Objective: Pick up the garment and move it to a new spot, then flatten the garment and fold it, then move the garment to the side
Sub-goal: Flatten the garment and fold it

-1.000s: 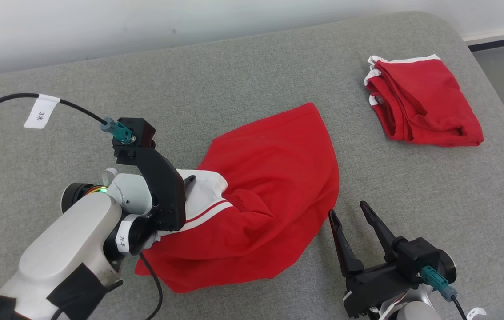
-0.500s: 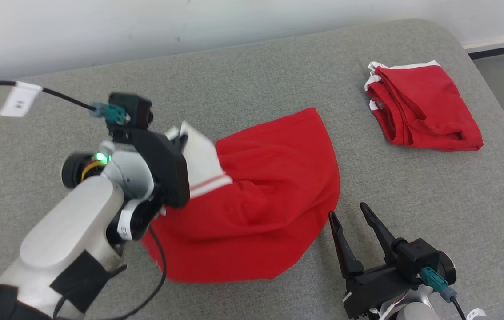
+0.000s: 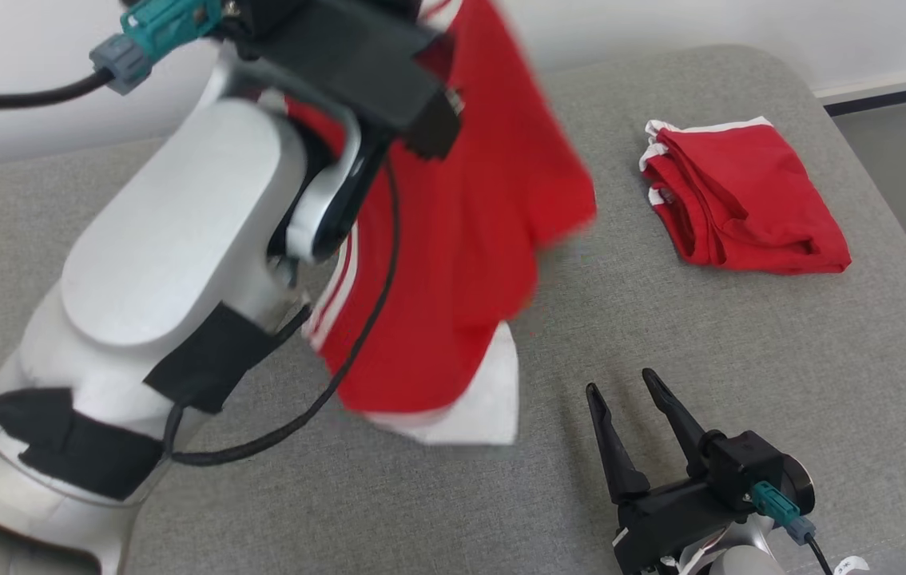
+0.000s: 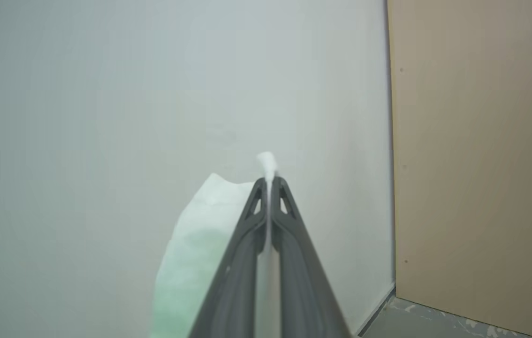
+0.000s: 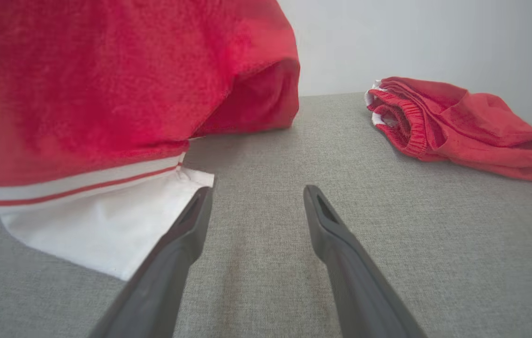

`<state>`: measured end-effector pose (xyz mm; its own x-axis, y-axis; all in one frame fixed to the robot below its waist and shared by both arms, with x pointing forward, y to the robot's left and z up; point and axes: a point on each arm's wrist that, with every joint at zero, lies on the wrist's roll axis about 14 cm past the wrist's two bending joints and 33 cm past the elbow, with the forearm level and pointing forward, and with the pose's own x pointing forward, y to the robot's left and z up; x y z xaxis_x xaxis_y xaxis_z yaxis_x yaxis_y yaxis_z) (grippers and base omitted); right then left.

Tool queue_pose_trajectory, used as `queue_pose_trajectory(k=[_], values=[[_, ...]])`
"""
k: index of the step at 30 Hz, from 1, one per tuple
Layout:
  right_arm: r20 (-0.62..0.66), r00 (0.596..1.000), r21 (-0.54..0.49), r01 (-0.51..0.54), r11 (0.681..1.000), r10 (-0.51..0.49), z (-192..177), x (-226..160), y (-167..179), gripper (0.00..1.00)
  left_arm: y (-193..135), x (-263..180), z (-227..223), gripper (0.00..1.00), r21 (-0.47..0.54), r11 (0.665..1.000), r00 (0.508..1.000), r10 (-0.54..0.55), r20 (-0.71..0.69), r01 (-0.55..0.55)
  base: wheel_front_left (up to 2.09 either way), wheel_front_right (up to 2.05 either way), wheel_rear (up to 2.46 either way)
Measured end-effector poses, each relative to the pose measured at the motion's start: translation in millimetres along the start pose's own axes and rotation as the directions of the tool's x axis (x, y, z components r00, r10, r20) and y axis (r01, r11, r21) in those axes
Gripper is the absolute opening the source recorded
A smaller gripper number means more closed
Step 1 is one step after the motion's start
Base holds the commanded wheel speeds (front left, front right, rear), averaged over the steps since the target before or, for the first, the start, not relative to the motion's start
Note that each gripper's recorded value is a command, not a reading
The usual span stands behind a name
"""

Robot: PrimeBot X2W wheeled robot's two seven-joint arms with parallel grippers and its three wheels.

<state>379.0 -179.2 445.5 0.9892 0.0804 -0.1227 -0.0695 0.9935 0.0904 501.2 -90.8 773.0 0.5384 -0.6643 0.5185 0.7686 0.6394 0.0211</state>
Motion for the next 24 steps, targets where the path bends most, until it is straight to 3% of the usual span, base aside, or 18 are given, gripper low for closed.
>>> queue_pose_trajectory(k=[5,8,12,15,20,24], values=[[0.015,1.0,0.001,0.009,1.0,-0.009,5,-2,-3,1.0,-30,14,65,0.0,0.077,0.994,0.972,-0.095,0.216,0.08,0.0,0.0,0.0],[0.021,1.0,0.0,-0.003,1.0,0.003,7,0,1,1.0,-39,6,72,0.0,0.07,0.992,0.962,-0.122,0.243,0.108,0.0,0.0,0.0],[0.013,0.999,-0.003,-0.03,1.0,0.03,3,1,9,1.0,-21,-35,19,0.0,0.037,0.998,0.993,-0.046,0.111,0.042,0.0,0.0,0.0],[0.011,0.998,-0.016,-0.064,0.998,0.064,5,8,17,1.0,4,-87,-33,0.0,-0.014,0.996,0.996,0.085,-0.038,-0.086,0.0,0.0,0.0],[0.008,0.992,-0.062,-0.125,0.99,0.126,12,20,29,1.0,29,-176,-90,0.0,-0.049,0.958,0.934,0.264,-0.242,-0.283,0.0,0.0,0.0],[0.015,0.988,-0.121,-0.152,0.981,0.154,29,36,30,1.0,34,-221,-99,0.0,-0.049,0.92,0.886,0.361,-0.29,-0.39,0.0,0.0,0.0]])
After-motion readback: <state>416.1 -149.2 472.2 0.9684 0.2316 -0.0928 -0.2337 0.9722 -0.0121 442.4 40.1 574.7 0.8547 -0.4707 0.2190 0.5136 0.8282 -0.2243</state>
